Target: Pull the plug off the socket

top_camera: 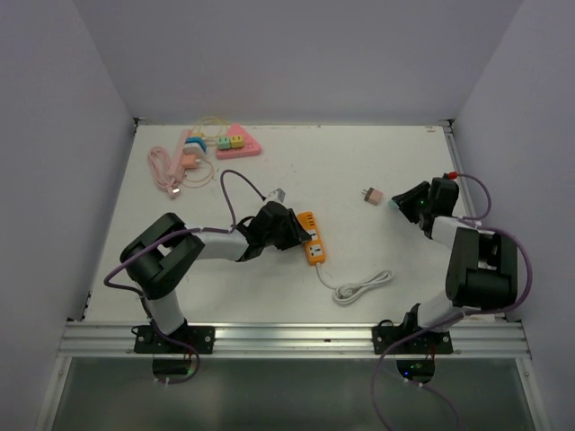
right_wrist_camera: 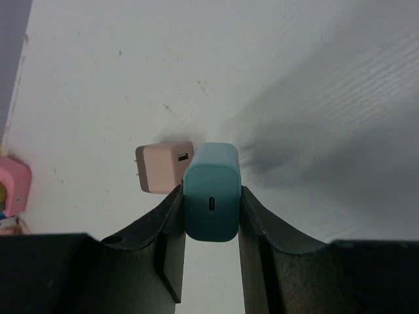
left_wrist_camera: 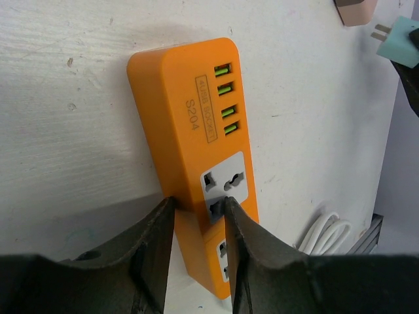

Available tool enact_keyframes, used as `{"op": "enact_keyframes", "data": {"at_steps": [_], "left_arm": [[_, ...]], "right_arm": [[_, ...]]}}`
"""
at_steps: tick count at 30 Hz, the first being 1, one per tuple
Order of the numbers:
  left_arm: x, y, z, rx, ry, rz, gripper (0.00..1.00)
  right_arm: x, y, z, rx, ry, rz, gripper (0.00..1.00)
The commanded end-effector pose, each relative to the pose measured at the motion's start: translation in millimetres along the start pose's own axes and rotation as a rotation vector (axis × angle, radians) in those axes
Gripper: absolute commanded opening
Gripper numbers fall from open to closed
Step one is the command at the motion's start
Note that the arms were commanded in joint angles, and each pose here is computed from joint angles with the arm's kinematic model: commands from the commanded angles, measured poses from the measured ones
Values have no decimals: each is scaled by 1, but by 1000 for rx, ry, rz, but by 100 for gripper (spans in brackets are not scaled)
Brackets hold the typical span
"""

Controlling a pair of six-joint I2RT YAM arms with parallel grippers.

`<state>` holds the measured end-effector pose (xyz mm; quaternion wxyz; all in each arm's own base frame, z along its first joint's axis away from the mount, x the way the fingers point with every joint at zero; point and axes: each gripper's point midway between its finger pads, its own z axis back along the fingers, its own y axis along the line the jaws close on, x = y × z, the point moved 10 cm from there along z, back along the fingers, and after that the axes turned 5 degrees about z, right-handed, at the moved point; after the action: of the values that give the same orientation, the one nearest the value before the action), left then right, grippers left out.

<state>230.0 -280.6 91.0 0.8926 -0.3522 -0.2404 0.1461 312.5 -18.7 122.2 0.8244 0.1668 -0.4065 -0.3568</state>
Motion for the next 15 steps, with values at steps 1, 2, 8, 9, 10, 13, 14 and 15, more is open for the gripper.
{"op": "enact_keyframes", "data": {"at_steps": [1,2,8,9,10,13,14,15], "left_arm": [[-27,57,5,294,118,-88,39],[-26,57,4,296,118,-90,39],[-25,53,5,281,118,-99,42],[-25,53,6,279,117,-101,43],[-25,52,6,276,116,-101,45],[-23,49,8,266,110,-103,50],[-22,47,10,258,105,-106,53],[-22,46,11,255,104,-107,55]], "right_arm": [[7,21,-14,245,19,-35,0],[4,20,-17,256,32,-39,0],[-10,6,-32,263,88,-77,0],[-11,4,-33,250,98,-83,2],[-13,2,-35,239,106,-87,7],[-17,-9,-36,189,125,-115,27],[-17,-12,-34,173,122,-120,33],[-18,-15,-32,150,125,-123,44]]}}
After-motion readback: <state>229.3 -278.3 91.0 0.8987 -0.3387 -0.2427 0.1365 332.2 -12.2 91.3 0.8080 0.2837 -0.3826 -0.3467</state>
